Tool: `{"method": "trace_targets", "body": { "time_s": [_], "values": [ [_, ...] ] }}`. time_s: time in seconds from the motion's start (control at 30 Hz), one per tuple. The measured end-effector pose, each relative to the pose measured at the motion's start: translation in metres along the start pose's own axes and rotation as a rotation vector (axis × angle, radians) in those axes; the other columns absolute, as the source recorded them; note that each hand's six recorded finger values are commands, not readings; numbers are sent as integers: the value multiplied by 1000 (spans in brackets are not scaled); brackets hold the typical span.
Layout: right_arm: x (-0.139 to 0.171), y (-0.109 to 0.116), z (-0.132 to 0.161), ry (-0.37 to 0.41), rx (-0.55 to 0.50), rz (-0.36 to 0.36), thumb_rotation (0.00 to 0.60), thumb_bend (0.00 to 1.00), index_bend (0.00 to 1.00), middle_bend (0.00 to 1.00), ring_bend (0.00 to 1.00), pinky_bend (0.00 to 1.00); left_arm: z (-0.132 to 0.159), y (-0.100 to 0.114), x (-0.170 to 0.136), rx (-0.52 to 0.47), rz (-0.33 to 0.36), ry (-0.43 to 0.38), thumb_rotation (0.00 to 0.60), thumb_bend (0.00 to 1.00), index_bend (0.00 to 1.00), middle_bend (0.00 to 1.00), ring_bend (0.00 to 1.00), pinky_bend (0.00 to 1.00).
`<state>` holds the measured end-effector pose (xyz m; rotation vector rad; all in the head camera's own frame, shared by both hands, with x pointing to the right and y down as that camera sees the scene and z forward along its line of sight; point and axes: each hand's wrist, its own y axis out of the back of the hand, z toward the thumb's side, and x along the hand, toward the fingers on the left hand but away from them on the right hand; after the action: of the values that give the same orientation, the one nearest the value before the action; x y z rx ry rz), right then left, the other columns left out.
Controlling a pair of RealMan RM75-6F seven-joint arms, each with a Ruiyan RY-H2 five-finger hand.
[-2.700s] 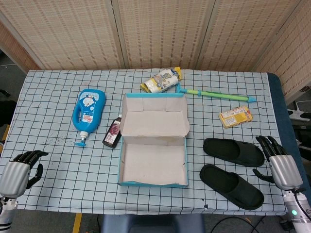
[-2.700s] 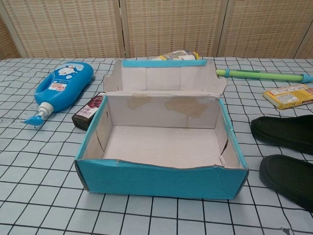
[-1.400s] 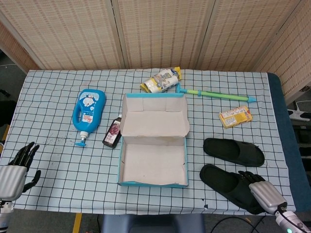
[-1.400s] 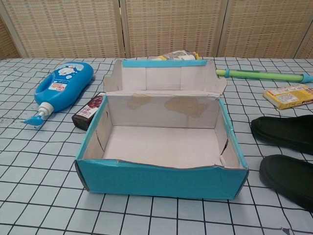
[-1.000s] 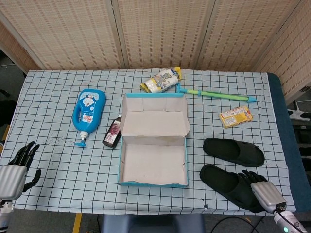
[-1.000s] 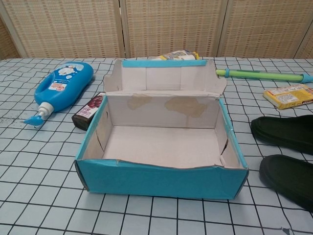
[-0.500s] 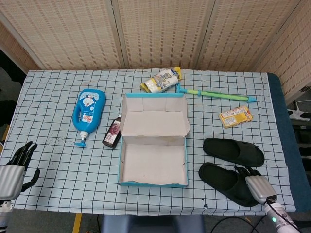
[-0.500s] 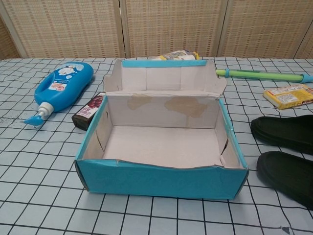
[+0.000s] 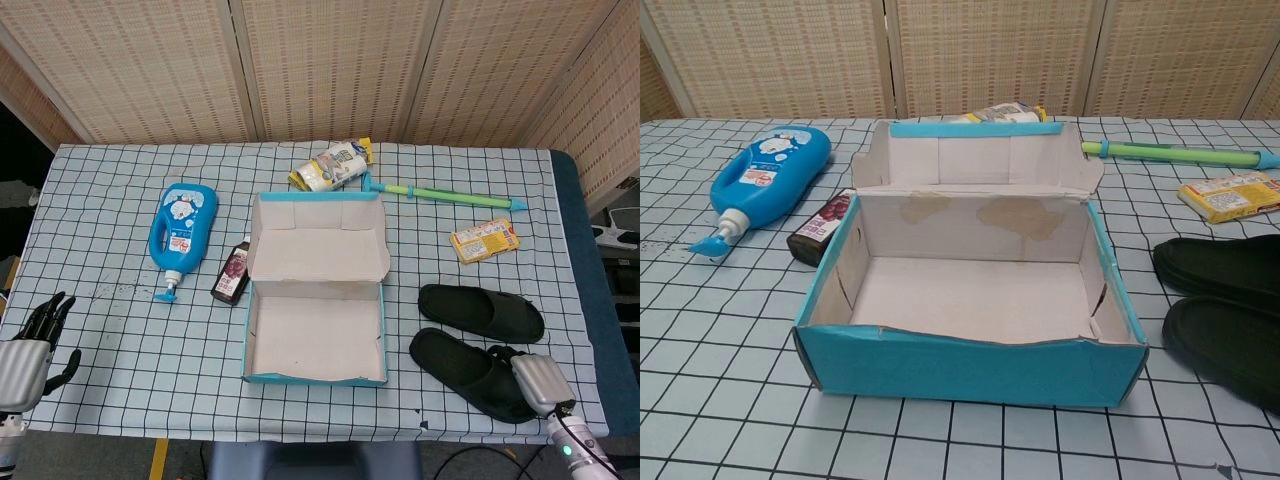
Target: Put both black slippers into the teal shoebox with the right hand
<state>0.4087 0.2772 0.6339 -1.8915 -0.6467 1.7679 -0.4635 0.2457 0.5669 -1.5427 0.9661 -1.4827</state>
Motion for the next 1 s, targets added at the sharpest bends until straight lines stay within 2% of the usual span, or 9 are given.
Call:
{"method": "trace_targets", "body": {
  "time_s": [0.13, 0.33, 0.47, 0.53, 0.73, 0.87, 1.0],
  "values": [
    [8, 15, 1, 4, 2, -66, 600, 50, 607, 593, 528, 524, -1, 1, 0, -4, 0, 4, 600, 414, 29, 0, 90, 531],
    [26, 49, 8, 14, 25, -211, 600, 51, 611, 594, 529, 526, -1, 1, 0, -5, -1, 11, 600, 413, 29, 0, 90, 532],
    [30, 75, 28, 71, 10, -294, 600, 50, 613, 595, 531, 528, -2, 1, 0, -3, -2, 19, 600, 413, 30, 0, 90, 532],
    [27, 84, 39, 108, 13, -313, 600, 50, 613, 595, 531, 529, -3, 1, 0, -2, -1, 22, 600, 413, 29, 0, 90, 532],
    [9, 100, 91, 262, 8, -291, 600, 51, 616, 597, 531, 529, -7, 3, 0, 17, 3, 39, 600, 413, 29, 0, 90, 533],
    [-9, 113, 142, 383, 22, -261, 600, 50, 617, 597, 531, 529, -12, 5, 1, 12, 9, 58, 600, 413, 29, 0, 90, 533],
    [-23, 122, 180, 445, 25, -236, 600, 50, 617, 597, 531, 530, -14, 7, 0, 15, 11, 65, 600, 414, 29, 0, 90, 533]
  ]
}}
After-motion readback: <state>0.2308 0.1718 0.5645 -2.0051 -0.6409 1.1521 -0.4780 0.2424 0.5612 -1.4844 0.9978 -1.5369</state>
